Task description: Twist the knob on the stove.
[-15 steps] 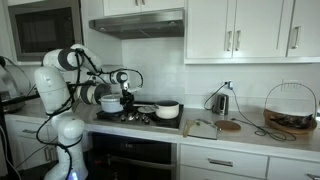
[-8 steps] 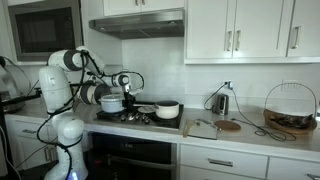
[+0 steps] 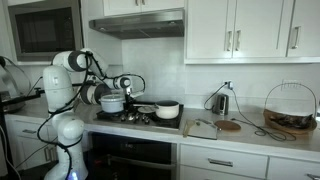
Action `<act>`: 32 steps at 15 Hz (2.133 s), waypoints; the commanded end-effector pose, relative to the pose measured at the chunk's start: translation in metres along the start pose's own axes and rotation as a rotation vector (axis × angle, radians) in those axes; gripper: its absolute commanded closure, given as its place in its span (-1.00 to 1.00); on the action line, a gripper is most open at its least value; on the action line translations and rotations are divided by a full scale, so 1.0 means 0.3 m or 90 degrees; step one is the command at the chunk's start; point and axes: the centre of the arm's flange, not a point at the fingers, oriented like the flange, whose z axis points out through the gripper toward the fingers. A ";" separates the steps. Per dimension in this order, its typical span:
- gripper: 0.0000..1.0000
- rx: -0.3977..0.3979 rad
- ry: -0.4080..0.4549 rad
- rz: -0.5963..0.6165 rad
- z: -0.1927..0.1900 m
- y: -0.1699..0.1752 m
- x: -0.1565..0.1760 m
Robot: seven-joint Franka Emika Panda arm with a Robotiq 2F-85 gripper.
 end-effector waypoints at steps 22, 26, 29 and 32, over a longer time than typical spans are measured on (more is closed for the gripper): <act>0.47 0.019 0.004 0.038 0.042 0.051 -0.013; 0.88 0.027 0.004 0.054 0.041 0.052 -0.005; 0.90 0.036 -0.003 0.075 0.038 0.051 -0.004; 0.90 0.046 -0.012 0.122 0.029 0.039 -0.001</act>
